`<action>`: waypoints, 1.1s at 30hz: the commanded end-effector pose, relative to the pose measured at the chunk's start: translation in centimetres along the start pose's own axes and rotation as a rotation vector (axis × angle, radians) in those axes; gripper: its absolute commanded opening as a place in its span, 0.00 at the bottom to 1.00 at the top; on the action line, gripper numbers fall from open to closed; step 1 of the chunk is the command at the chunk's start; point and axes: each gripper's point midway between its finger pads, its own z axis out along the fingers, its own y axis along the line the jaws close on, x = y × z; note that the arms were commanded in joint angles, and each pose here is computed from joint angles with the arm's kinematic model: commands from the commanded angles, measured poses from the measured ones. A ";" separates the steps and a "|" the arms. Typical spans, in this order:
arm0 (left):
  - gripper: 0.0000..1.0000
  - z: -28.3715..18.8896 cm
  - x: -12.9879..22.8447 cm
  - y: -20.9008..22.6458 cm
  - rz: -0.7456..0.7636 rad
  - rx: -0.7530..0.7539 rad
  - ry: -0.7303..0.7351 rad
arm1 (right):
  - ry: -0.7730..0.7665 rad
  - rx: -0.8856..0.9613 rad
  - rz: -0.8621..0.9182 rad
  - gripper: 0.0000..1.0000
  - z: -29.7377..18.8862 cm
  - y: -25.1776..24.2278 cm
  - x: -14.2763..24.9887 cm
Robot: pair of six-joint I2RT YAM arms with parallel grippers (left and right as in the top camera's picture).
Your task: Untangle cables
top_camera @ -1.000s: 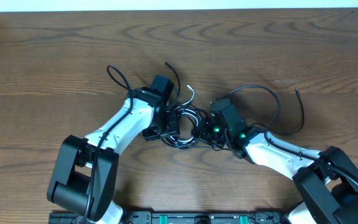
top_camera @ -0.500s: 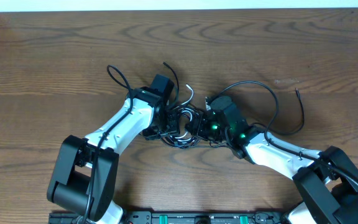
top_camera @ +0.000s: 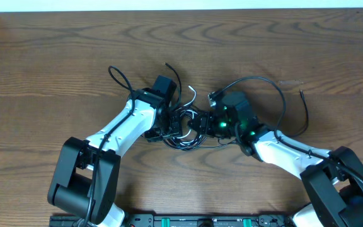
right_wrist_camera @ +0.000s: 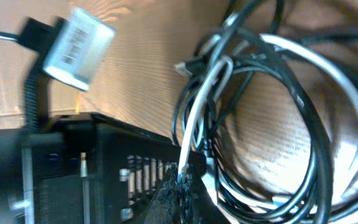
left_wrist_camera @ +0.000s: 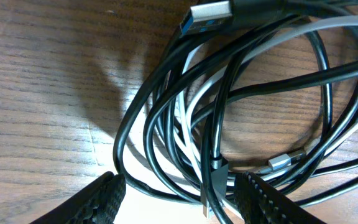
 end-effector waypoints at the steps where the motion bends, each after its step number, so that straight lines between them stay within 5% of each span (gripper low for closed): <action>1: 0.61 0.1 0.0 0.4 -0.003 -0.016 -0.001 | 0.041 -0.119 -0.118 0.01 -1.1 2.0 -0.3; 10: 0.61 0.1 0.0 0.4 -0.003 -0.016 -0.001 | 0.037 -0.214 -0.182 0.01 -2.5 3.3 -1.5; 18: 0.61 0.1 0.0 0.4 -0.002 -0.015 -0.002 | -0.043 -0.016 -0.109 0.01 -2.6 -1.3 -3.0; 33: 0.61 0.1 0.0 0.4 -0.002 -0.014 -0.003 | -0.002 0.088 -0.101 0.05 -1.1 -2.5 -0.6</action>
